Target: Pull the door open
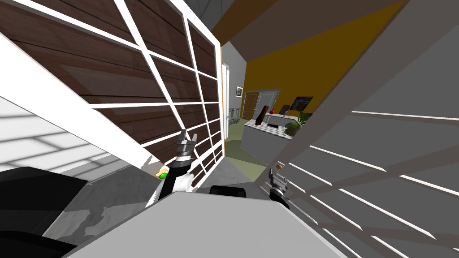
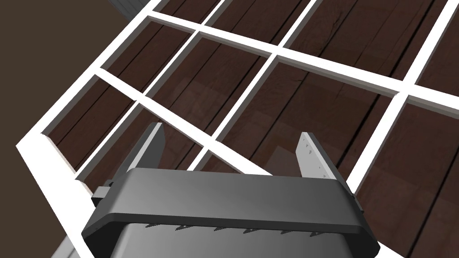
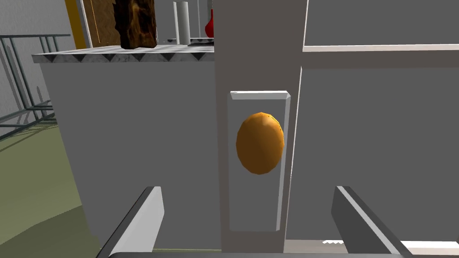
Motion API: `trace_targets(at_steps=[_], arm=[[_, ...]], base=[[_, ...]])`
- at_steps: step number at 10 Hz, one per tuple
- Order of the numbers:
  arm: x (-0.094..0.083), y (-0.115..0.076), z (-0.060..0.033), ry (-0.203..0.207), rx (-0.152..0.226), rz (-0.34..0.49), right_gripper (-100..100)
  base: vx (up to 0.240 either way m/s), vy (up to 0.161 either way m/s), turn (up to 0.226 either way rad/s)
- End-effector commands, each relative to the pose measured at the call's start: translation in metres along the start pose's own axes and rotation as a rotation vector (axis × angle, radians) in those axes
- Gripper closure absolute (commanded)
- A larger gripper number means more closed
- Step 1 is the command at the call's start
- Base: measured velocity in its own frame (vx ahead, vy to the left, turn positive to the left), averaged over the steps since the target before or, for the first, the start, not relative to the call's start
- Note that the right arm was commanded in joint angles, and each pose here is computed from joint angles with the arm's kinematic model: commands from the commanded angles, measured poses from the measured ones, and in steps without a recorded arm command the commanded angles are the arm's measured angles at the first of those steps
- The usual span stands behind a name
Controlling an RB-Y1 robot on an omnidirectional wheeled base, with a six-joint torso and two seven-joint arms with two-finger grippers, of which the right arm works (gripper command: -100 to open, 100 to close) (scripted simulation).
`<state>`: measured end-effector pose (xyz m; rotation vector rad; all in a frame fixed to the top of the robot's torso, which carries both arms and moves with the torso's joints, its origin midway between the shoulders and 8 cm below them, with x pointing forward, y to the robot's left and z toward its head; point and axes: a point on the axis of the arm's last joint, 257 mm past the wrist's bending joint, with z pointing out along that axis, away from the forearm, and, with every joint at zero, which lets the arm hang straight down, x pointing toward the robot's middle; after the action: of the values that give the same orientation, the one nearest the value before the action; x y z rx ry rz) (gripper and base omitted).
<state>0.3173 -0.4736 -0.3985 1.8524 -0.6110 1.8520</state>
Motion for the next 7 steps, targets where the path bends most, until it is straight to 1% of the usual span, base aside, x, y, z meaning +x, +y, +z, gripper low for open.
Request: trace_targets(at_steps=[1,2,4,6,7], arm=[[-0.001,0.008,0.0018,-0.001,0.004,0.002,-100],[-0.001,0.018,0.0046,-0.001,0.010,0.002,-100],[-0.001,0.028,0.0073,-0.002,0.014,0.001,-100],[0.000,0.043,0.0116,-0.004,0.021,0.001,-100],[0.000,0.048,0.0129,-0.004,0.023,0.001,-100]], base=[[0.110,0.000,-0.028],[0.129,-0.009,-0.045],[0.125,-0.017,-0.031],[0.161,-0.050,-0.031],[0.160,-0.065,-0.016]])
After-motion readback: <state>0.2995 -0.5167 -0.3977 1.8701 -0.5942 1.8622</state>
